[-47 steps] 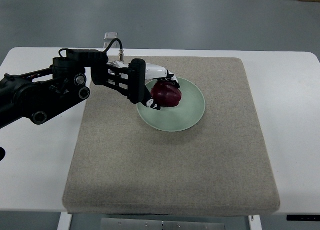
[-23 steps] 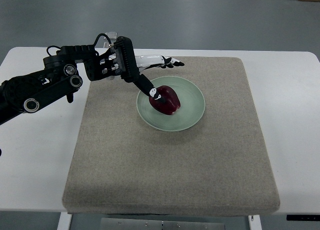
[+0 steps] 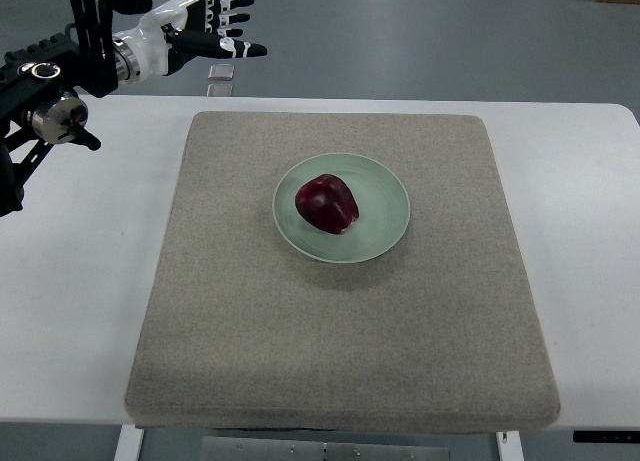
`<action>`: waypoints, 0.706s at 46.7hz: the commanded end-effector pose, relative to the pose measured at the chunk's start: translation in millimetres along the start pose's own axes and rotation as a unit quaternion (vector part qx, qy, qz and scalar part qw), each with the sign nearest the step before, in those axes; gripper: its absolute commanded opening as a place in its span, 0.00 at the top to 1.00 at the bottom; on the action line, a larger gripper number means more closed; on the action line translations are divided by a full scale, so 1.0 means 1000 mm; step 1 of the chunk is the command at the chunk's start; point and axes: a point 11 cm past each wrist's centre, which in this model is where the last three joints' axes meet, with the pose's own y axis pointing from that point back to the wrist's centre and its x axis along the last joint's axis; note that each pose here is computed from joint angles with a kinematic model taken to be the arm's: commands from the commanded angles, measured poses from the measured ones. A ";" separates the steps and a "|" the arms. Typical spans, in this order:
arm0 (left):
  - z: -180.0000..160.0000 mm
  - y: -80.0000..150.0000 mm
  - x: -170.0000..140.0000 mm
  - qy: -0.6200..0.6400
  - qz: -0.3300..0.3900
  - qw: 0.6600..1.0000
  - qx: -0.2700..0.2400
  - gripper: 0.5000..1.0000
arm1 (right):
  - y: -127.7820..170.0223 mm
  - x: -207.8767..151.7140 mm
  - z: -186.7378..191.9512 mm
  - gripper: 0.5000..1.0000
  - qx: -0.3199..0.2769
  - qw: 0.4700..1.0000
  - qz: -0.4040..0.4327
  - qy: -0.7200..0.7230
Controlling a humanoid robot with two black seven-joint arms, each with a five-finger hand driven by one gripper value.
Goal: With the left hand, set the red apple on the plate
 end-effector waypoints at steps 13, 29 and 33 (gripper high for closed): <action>-0.008 0.010 0.038 0.193 0.050 0.979 -0.028 0.01 | 0.000 0.000 0.000 0.14 0.000 1.000 0.000 0.000; -0.004 0.011 0.035 0.303 0.018 0.952 -0.047 0.01 | 0.000 0.000 0.000 0.14 0.000 1.000 0.000 0.000; -0.010 0.015 0.042 0.322 0.025 0.946 -0.038 0.01 | 0.000 0.000 0.000 0.14 0.000 1.000 0.000 0.000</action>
